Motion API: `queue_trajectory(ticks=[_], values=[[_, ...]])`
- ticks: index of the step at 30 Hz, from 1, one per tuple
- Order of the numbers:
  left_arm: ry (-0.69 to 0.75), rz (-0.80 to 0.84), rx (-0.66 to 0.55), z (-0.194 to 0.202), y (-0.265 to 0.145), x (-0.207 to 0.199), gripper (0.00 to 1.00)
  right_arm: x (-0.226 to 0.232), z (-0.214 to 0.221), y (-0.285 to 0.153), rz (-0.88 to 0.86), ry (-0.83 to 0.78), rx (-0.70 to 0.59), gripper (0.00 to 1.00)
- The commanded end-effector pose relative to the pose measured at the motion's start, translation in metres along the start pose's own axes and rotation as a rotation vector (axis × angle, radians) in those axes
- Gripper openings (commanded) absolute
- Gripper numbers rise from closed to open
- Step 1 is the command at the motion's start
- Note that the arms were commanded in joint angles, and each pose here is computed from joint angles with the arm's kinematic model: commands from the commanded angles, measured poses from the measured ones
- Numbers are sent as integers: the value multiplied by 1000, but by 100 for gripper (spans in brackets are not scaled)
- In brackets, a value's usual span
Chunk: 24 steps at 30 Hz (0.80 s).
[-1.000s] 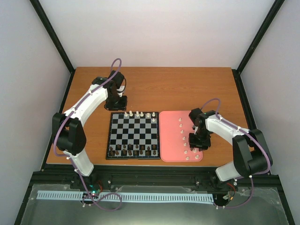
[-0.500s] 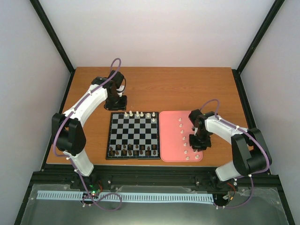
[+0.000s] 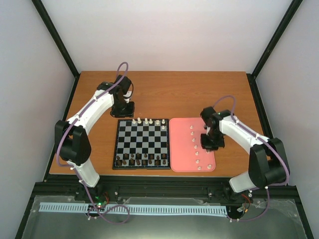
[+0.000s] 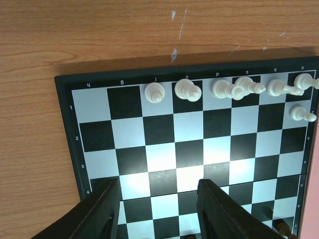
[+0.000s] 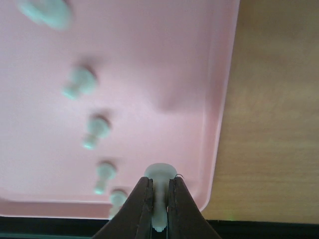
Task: Set up the chess pieces on the board
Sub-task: Pick up the chess piece from the storage box, then place the chess piece on the chessboard.
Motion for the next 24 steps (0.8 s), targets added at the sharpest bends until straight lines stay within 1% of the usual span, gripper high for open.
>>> queue_trajectory(ticks=[1, 5, 9, 13, 14, 17, 21, 24], values=[[-62, 18, -25, -3, -9, 18, 45, 13, -28, -52, 14, -56, -109, 3], [-155, 53, -38, -6, -11, 41, 45, 54, -61, -81, -26, -163, -153, 3], [-235, 65, -29, -4, -9, 61, 46, 116, -85, -84, -81, -312, -155, 3], [-295, 52, -48, -2, -13, 77, 46, 177, -104, -82, -133, -448, -140, 3], [-308, 50, -56, -2, -14, 80, 46, 192, -107, -77, -140, -475, -118, 3], [-352, 60, -62, -2, -12, 89, 46, 232, -113, -73, -165, -566, -103, 3], [-377, 59, -69, -3, -10, 95, 46, 273, -115, -59, -207, -659, -48, 3], [-373, 54, -95, -3, -15, 96, 46, 292, -112, -44, -235, -696, 2, 3]])
Point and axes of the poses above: each gripper's point midway between its finger pads, its own y axis out along the fingers, its own x axis along the line the jaws close on, z = x × y, the point moved 3 cm from there along -y, back along the fingers, and after that the axes turned 9 degrees about -y, right-handed, at the moved point
